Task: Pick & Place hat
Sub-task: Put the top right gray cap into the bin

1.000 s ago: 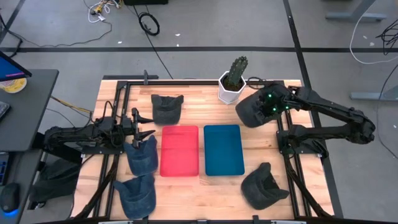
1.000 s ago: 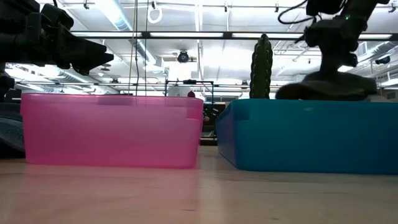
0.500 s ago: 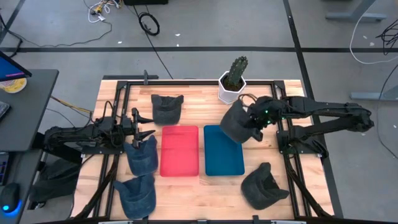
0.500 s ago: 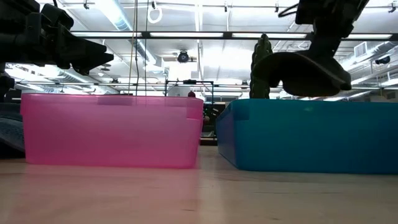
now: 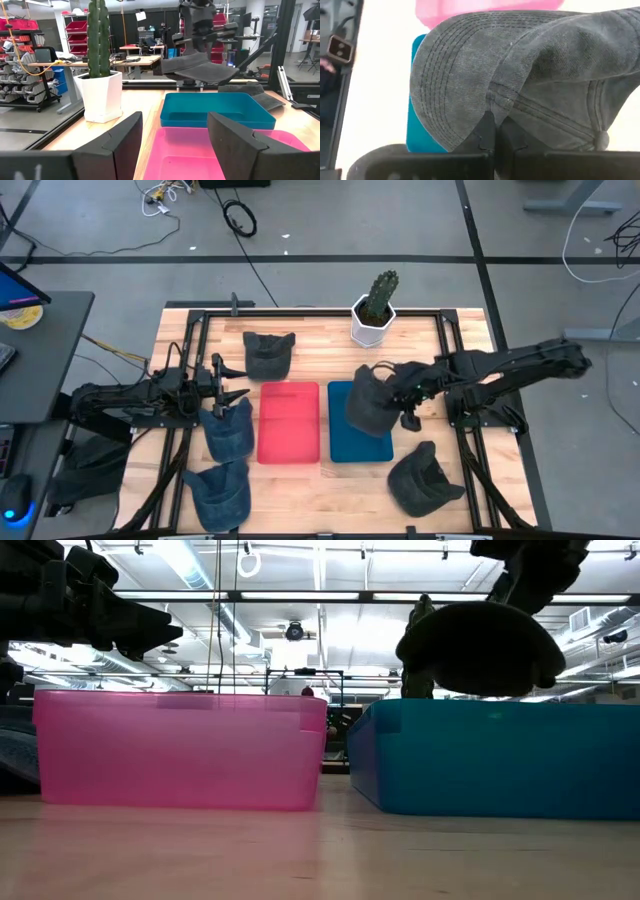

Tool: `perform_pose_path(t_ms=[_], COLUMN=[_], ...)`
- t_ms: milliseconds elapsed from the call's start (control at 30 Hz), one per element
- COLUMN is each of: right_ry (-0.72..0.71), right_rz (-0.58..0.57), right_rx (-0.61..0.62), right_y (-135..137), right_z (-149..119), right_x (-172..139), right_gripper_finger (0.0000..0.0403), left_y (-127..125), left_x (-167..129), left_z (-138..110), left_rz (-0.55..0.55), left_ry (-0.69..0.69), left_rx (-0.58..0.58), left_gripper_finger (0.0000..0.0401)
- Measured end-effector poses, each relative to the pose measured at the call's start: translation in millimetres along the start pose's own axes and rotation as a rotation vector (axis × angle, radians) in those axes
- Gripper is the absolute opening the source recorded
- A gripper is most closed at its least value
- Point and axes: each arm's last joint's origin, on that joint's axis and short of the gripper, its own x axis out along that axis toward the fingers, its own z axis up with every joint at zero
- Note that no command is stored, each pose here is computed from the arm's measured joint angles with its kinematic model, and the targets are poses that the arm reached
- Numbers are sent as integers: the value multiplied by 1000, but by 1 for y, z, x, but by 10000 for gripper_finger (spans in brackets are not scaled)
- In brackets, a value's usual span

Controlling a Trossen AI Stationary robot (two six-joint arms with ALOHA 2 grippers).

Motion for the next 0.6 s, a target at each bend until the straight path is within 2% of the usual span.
perform_pose_path(t_ms=[467, 600], right_ry=[104, 131], right_rz=[26, 31], right_rx=[-288, -333], right_y=[18, 19], right_z=[5, 5], right_x=[50, 64], right_gripper_finger=[0, 0], left_y=[0, 0], left_x=[0, 0], left_z=[0, 0], left_rz=[0, 0], left_ry=[0, 0], left_rx=[0, 0], left_gripper_finger=[227, 227])
